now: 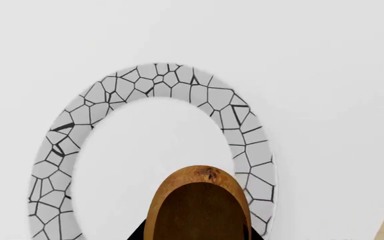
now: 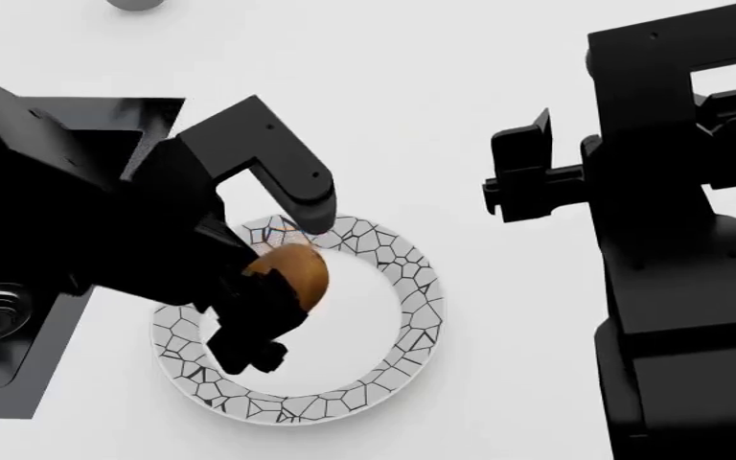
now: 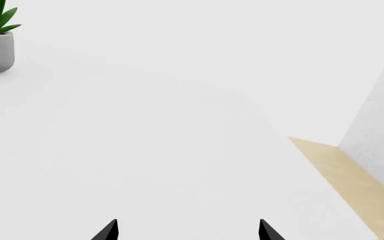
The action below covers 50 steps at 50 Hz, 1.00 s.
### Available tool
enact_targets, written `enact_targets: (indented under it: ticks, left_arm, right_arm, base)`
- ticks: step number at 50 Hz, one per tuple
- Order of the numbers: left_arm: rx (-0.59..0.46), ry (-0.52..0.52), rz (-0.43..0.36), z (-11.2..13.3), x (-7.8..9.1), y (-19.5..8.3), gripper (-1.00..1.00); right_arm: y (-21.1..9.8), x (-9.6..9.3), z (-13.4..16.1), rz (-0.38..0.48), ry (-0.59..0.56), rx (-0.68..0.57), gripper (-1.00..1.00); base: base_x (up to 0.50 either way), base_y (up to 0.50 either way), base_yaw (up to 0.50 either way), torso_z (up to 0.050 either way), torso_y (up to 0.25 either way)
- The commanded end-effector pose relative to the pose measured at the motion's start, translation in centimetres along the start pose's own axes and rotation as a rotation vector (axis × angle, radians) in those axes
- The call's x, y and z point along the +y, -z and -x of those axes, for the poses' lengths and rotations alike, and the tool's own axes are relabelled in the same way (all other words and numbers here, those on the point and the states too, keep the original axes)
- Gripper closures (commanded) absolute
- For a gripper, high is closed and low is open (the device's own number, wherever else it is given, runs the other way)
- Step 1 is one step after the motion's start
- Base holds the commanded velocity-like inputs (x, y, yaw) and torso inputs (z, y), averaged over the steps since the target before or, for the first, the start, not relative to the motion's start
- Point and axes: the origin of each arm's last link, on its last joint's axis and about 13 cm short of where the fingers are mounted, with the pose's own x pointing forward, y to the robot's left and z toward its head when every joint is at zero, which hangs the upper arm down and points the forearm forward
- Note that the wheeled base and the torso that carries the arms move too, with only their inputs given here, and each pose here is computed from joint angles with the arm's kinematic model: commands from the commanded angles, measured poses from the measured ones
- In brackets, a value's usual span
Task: Pick the kiwi from the sink and place it on the plate located on the counter
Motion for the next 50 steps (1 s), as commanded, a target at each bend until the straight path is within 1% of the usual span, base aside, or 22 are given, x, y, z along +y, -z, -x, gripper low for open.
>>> enact_targets:
  ticks: [1,36,50]
  left_arm:
    - [-0.01,0.005,-0.033,-0.8,0.2,-0.8,1.0]
    - [0.022,0.035,-0.05,-1.8,-0.2,-0.6,1.0]
    - [0.022,0.032,-0.043,-1.8,-0.1,-0.6,1.0]
  right_arm:
    - [0.1,0.0,-0.7,-0.011,-0.009,0.001,-1.0]
    - [0.6,0.0,-0.7,-0.017,-0.004,0.011,-1.0]
    - [0.5,0.0,-0.7,-0.013,-0.004,0.011,-1.0]
  base:
    - [0.0,0.0,0.0,0.0,0.0]
    - [0.0,0.0,0.0,0.0,0.0]
    - [0.0,0.0,0.0,0.0,0.001]
